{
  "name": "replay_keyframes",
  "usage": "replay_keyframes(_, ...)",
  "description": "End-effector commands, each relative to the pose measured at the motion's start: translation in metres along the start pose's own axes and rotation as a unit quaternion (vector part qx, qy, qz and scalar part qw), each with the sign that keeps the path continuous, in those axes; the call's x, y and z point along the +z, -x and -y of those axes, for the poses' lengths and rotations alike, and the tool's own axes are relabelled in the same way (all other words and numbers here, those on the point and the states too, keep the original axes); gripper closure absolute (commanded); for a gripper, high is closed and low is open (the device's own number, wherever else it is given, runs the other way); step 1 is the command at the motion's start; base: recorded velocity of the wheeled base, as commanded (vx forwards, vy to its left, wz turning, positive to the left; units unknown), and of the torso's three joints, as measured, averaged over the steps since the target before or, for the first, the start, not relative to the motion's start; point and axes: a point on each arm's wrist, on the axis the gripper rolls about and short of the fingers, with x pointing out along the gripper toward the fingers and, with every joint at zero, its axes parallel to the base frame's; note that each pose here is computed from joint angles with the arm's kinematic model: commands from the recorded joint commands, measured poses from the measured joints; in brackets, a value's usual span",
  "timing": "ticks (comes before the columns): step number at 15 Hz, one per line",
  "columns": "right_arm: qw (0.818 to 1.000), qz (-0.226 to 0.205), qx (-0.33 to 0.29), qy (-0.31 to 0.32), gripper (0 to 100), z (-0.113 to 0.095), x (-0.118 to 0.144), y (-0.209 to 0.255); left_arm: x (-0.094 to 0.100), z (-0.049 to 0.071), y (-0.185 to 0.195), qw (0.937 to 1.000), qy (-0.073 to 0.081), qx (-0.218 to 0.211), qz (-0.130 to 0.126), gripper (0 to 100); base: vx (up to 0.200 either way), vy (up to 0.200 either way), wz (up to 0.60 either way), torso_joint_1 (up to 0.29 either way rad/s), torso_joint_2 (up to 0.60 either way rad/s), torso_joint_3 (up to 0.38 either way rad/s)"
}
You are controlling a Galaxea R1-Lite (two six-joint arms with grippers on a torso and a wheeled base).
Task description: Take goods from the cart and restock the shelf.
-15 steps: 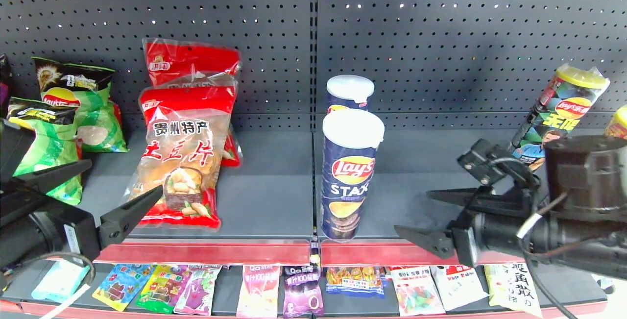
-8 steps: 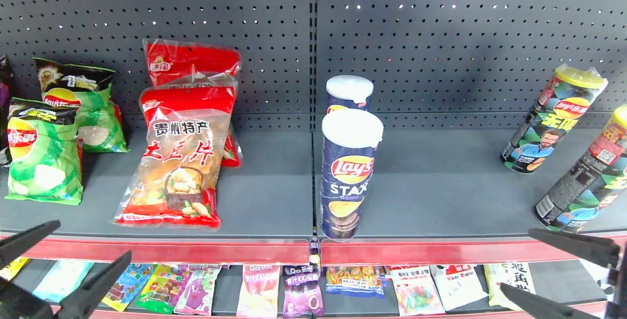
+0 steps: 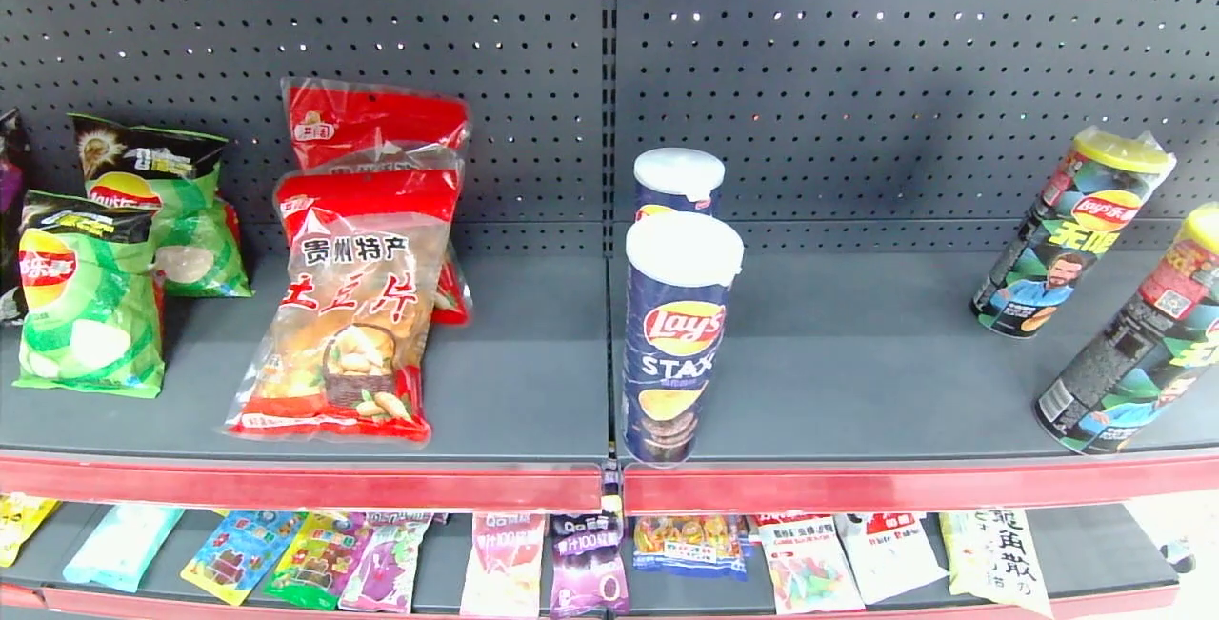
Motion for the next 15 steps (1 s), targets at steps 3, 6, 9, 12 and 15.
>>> replay_keyframes(3,0.996,0.081,-0.011,0.022,0,-0.001,-0.048,0.017,-0.03,-0.001,0.011,0.9938,0.045,0.017,0.1,0,0.0,0.0,0.0,0.0,0.0,0.0)
replay_keyframes(6,0.992,0.119,-0.015,0.033,0,0.001,-0.054,-0.013,-0.032,-0.001,0.007,0.9909,0.043,0.02,0.126,0,0.0,0.0,0.0,0.0,0.0,0.0)
replay_keyframes(9,0.985,0.169,0.011,0.034,0,0.001,-0.061,-0.034,-0.032,-0.001,0.007,0.9907,0.048,0.02,0.126,0,0.0,0.0,0.0,0.0,0.0,0.0)
replay_keyframes(12,0.978,0.206,-0.021,0.027,0,0.003,-0.065,-0.044,-0.032,-0.001,0.007,0.991,0.043,0.018,0.126,0,0.0,0.0,0.0,0.0,0.0,0.0)
replay_keyframes(15,0.98,0.198,-0.02,0.019,0,0.004,-0.066,-0.045,-0.032,-0.001,0.007,0.9915,0.03,0.018,0.126,0,0.0,0.0,0.0,0.0,0.0,0.0)
